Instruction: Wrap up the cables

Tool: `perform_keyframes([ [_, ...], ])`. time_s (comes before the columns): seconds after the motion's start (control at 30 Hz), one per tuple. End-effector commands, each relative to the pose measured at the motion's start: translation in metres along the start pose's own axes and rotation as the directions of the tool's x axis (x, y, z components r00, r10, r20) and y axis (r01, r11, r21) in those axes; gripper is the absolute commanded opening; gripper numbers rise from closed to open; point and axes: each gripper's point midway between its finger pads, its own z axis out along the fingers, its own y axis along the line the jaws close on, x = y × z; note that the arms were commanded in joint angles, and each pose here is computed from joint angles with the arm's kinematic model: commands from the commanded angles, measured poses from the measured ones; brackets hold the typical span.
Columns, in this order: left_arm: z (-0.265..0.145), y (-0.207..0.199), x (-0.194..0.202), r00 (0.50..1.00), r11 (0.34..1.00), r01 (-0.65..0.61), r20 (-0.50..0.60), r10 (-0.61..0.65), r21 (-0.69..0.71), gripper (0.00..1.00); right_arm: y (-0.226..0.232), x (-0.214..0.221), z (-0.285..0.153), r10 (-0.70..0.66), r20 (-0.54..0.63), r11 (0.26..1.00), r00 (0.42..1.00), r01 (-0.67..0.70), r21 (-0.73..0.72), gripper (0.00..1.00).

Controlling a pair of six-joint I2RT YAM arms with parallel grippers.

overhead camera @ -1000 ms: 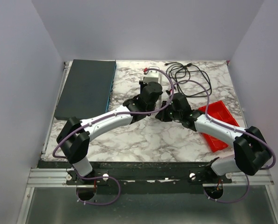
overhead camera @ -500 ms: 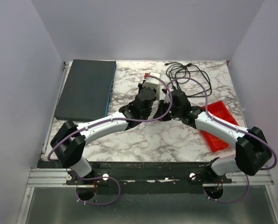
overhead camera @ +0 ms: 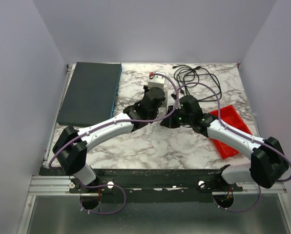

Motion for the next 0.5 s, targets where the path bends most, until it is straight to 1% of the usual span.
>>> perform_keyframes([
  [0.0,-0.002,0.011,0.034,0.985,0.992,-0.125,-0.12,0.122,-0.02,0.0,0.01,-0.036,-0.008,-0.01,0.148,1.0,0.989,0.014,-0.027,0.05],
  [0.13,-0.005,0.01,0.039,0.985,0.994,-0.111,-0.133,0.109,-0.001,0.0,0.001,-0.048,-0.012,0.029,0.223,0.999,0.974,-0.036,0.029,0.05],
  [0.23,-0.006,0.008,0.042,0.984,0.995,-0.098,-0.147,0.097,0.0,0.0,0.01,-0.048,-0.01,0.098,0.253,0.995,0.962,-0.09,-0.044,0.06],
  [0.27,-0.006,0.007,0.044,0.983,0.995,-0.096,-0.157,0.095,-0.003,0.0,0.011,-0.049,-0.009,0.112,0.266,0.993,0.957,-0.1,-0.06,0.07],
  [0.33,-0.007,0.007,0.047,0.981,0.996,-0.091,-0.172,0.087,-0.016,0.0,0.008,-0.047,-0.008,0.182,0.287,0.983,0.941,-0.169,-0.071,0.1],
  [0.47,-0.009,0.008,0.055,0.978,0.997,-0.063,-0.2,0.052,-0.05,0.0,0.011,-0.041,-0.008,0.28,0.302,0.958,0.911,-0.247,-0.143,0.11],
])
